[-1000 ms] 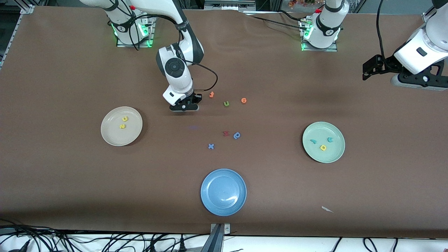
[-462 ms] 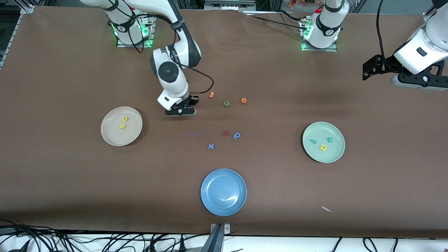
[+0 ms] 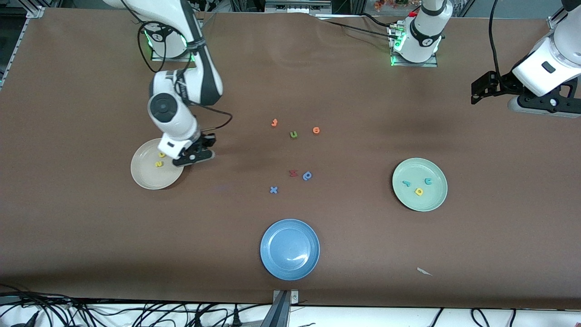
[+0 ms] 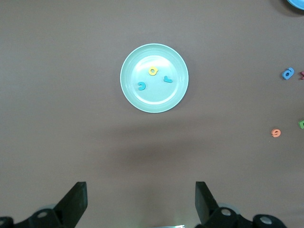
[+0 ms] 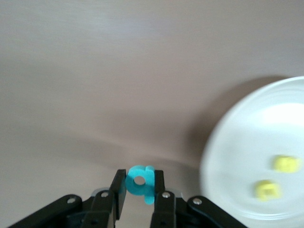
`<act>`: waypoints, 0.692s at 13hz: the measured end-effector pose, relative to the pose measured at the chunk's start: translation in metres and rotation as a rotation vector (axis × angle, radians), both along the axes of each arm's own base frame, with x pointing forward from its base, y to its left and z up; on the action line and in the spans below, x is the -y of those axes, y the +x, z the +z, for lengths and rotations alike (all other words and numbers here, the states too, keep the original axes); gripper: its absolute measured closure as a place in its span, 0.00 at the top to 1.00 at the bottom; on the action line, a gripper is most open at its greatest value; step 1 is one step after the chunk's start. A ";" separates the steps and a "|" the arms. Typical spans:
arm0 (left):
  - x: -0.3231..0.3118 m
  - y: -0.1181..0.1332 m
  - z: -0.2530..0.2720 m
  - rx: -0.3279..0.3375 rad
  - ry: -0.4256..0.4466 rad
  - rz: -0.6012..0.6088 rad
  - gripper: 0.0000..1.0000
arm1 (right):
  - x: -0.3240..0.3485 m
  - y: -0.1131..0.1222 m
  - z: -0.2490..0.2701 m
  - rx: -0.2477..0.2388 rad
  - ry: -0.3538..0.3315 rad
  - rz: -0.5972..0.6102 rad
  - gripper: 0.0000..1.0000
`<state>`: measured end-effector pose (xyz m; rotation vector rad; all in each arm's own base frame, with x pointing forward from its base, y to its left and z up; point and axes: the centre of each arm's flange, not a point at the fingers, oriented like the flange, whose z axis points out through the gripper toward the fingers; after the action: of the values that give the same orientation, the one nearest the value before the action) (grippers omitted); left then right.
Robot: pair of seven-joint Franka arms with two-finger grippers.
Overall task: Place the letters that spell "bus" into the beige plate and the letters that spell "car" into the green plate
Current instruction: 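Carry the cyan q to the beige plate and open the right gripper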
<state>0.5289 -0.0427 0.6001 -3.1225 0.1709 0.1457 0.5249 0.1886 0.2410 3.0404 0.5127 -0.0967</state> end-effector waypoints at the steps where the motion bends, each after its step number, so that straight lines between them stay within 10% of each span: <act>1: 0.000 0.000 0.000 0.000 0.000 0.000 1.00 | 0.025 0.006 0.005 0.002 -0.007 0.041 0.28; 5: 0.000 0.000 0.000 0.000 0.000 0.000 1.00 | 0.105 0.021 0.014 -0.011 -0.018 0.124 0.28; 9: 0.001 0.000 0.000 0.000 0.000 -0.001 1.00 | 0.136 0.025 0.012 -0.013 -0.007 0.076 0.52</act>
<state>0.5290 -0.0434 0.6002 -3.1224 0.1729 0.1453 0.5501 0.0522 0.2534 3.0107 0.6270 -0.1153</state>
